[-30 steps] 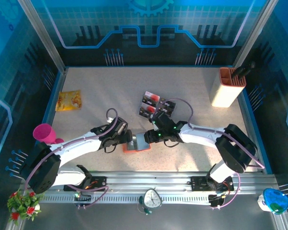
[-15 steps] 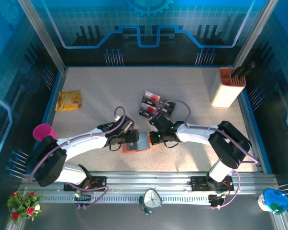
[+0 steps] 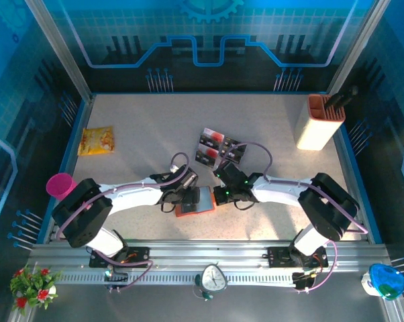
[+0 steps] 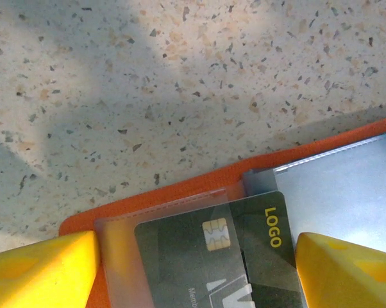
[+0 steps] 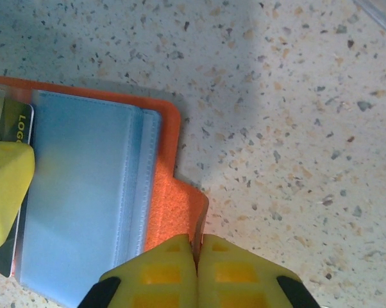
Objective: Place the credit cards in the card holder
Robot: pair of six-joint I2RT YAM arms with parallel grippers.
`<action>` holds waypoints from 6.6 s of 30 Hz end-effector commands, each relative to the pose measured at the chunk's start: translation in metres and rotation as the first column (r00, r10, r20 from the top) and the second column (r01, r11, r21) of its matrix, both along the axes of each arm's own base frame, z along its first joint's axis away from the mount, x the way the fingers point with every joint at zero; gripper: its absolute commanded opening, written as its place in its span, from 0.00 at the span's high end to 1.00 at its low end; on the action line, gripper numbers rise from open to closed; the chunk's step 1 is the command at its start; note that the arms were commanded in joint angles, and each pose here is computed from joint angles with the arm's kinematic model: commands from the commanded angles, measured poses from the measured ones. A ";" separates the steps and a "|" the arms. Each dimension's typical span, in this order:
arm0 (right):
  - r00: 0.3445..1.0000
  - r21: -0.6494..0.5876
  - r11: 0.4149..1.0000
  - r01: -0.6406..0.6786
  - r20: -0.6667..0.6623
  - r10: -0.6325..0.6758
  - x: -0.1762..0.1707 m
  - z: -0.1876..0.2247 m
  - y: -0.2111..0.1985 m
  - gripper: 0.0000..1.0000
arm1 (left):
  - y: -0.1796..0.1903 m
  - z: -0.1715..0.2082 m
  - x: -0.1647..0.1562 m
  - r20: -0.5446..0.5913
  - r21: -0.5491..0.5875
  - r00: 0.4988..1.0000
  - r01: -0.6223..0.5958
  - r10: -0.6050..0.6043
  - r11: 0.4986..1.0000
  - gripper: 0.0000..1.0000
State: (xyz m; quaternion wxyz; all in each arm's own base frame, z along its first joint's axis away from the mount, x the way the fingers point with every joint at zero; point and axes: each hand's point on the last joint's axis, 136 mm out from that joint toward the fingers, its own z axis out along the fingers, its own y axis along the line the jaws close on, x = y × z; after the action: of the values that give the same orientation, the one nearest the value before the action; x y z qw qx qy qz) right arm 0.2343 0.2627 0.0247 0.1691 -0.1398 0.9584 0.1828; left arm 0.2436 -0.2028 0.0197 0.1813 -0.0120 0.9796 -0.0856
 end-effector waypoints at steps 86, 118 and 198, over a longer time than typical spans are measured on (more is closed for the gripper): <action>0.985 0.022 0.984 0.175 0.004 -0.175 -0.006 0.000 -0.047 1.00 | 0.008 -0.002 -0.025 -0.112 0.135 0.993 0.062 -0.047 0.989 0.20; 0.965 0.117 0.963 0.242 0.072 -0.251 -0.015 0.035 -0.045 0.66 | 0.037 0.036 -0.016 0.047 -0.062 0.981 -0.185 0.188 0.981 0.13; 0.998 0.166 0.984 -0.058 0.027 0.054 -0.001 0.037 0.057 1.00 | 0.051 0.023 -0.012 0.057 0.006 0.986 -0.158 0.157 0.987 0.18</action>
State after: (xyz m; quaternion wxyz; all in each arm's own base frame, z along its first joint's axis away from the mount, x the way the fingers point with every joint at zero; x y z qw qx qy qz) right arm 0.2297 0.3266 0.0433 0.1680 -0.1506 0.9380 0.2631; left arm 0.2271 -0.1576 0.0238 0.1979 -0.0992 0.9719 -0.0799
